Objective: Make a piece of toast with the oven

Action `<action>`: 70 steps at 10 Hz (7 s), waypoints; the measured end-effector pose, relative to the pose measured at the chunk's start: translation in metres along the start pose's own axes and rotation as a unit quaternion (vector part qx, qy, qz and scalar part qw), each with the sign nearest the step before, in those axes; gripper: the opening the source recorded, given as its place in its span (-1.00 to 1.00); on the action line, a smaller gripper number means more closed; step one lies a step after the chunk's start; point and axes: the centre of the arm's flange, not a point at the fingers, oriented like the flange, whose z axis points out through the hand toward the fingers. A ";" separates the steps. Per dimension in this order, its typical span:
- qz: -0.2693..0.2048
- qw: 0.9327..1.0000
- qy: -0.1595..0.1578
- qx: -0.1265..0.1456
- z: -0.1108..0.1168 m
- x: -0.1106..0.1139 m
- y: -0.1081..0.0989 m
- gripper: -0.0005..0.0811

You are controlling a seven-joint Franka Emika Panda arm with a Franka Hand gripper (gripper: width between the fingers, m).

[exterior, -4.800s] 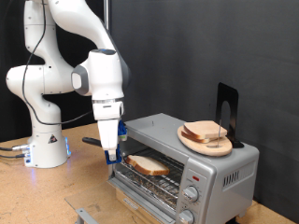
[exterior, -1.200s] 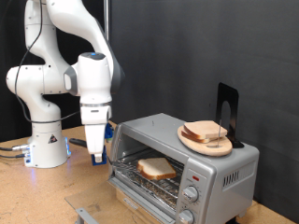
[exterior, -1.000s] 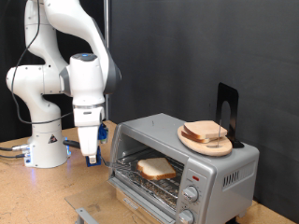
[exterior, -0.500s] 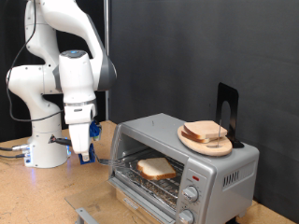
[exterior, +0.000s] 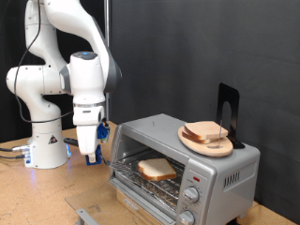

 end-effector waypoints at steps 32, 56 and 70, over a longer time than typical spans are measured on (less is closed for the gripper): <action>0.048 0.981 0.094 0.161 -0.106 -0.028 0.054 -0.01; 0.035 0.974 0.144 0.169 -0.103 0.018 -0.152 -0.01; 0.053 0.958 0.170 0.223 -0.122 0.020 -0.132 0.99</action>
